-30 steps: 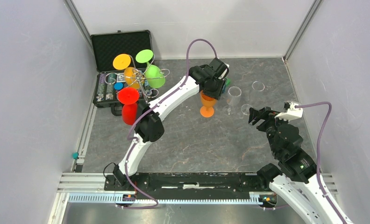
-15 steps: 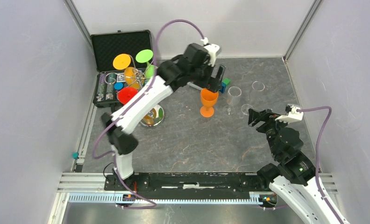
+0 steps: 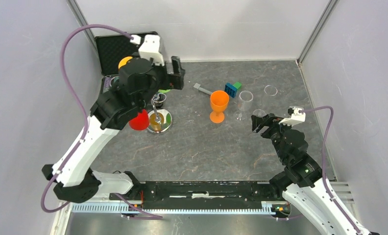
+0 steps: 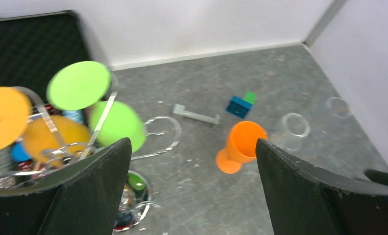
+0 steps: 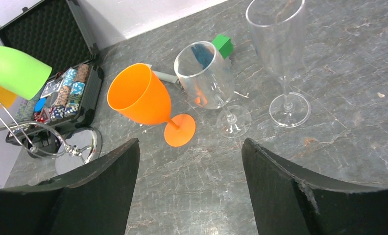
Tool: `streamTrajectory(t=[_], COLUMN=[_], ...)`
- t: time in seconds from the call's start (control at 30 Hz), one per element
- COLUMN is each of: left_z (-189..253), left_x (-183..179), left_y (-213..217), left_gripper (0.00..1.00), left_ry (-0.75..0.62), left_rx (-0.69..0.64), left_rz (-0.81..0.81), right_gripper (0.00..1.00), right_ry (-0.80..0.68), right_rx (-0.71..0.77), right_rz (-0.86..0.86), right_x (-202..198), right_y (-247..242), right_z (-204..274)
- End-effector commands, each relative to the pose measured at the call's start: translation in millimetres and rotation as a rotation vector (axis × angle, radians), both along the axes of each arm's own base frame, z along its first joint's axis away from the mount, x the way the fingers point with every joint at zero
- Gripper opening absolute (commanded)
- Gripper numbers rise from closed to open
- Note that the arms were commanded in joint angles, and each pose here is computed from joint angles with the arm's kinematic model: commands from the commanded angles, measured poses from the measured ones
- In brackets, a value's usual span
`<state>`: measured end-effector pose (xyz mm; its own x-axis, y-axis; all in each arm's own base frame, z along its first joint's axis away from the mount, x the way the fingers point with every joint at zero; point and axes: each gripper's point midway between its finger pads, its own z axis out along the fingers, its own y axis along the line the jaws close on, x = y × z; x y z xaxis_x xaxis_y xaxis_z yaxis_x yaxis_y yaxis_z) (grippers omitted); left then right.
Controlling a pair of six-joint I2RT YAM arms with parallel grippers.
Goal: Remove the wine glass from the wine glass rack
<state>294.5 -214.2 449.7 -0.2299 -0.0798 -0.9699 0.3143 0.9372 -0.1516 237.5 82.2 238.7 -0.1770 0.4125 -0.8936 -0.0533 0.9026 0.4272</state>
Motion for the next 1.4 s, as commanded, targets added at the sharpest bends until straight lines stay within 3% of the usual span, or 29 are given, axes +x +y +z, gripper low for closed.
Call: streamTrajectory(t=[0.0,0.1,0.2,0.53,0.77,0.97,1.1,1.23,1.37], left_z=[-4,-12,-9,-5,-35,-66,-66,-70,-83], left_x=[18,40,54,83,105,119,119,120,121], left_y=[52,85,116,192,238,222,213,208,212], left_gripper=[1.00,1.00,1.00,1.00,1.00,0.99,0.93,0.84,0.68], left_ry=[-0.039,0.009,-0.016,-0.002,0.091,0.183,0.182,0.212,0.257], left_rx=[0.053,-0.150,-0.271,-0.395,-0.476,-0.576,-0.633,-0.695,-0.741], left_rz=[0.108,0.100,0.145,0.268,0.323,0.165,0.092,0.045,0.059], right_gripper=[0.81,0.80,0.79,0.78,0.78,0.78,0.78,0.78,0.78], right_ry=[-0.003,0.012,0.005,0.007,0.033,0.050,0.053,0.051,0.049], right_rx=[0.020,0.042,0.086,0.090,0.068,0.059,0.052,0.045,0.041], right_rz=[0.041,0.067,0.108,0.110,0.117,0.130,0.128,0.121,0.119], right_x=[4,4,2,2,5,7,8,8,8], right_y=[11,18,27,28,31,34,34,33,32], right_z=[-3,-7,-1,-2,-9,-18,-20,-20,-20])
